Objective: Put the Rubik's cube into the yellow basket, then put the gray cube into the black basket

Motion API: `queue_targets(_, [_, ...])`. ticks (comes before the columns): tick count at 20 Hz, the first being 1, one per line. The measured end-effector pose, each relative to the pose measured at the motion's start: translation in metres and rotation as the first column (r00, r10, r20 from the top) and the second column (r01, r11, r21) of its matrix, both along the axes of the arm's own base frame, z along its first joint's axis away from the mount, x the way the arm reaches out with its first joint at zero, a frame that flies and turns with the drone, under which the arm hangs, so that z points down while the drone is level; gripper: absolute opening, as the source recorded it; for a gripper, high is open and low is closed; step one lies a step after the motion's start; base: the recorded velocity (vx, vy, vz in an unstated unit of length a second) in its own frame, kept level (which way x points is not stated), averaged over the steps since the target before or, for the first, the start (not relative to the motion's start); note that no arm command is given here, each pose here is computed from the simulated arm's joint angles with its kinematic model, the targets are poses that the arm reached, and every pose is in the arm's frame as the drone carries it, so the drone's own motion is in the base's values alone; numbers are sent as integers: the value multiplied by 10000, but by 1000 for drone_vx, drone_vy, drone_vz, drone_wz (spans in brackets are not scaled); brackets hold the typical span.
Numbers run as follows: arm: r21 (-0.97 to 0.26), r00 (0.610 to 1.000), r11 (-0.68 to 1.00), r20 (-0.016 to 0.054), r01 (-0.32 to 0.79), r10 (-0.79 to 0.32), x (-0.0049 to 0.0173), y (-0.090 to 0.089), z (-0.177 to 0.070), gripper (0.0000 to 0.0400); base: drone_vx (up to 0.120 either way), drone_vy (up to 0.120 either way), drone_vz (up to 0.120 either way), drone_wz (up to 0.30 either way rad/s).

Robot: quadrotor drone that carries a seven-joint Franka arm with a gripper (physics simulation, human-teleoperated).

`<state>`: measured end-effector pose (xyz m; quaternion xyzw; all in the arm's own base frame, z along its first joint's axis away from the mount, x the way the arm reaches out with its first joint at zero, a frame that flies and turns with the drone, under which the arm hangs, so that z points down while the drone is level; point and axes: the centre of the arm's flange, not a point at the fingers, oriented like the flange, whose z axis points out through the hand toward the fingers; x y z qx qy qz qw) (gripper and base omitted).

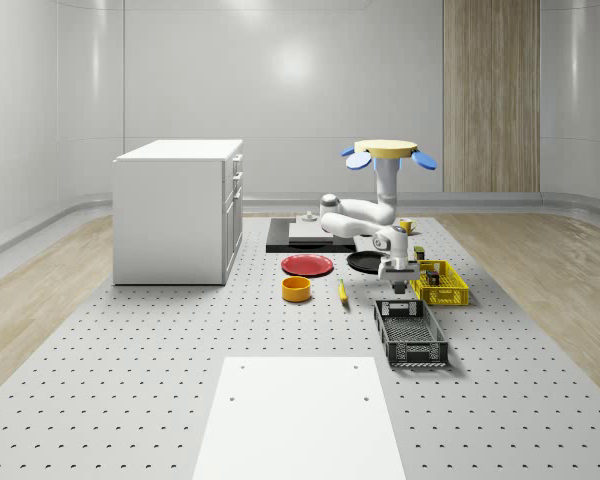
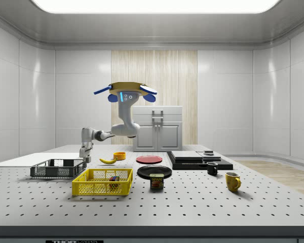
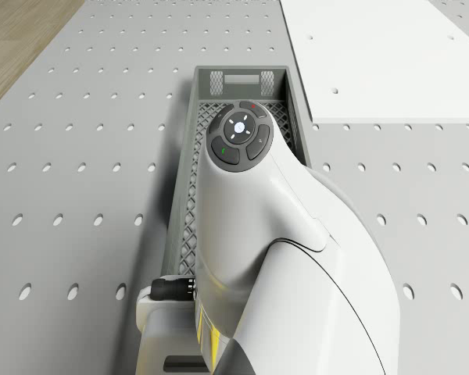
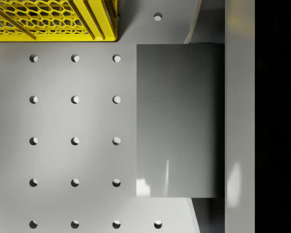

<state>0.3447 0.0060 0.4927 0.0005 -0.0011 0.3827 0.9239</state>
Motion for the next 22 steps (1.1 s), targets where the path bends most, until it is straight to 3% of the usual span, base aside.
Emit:
queue_targets(20, [0, 10000, 10000, 0, 0, 0, 0, 0, 0, 251, 120, 0, 0, 0])
queue_targets(22, [0, 10000, 10000, 0, 0, 0, 0, 0, 0, 251, 120, 0, 100, 0])
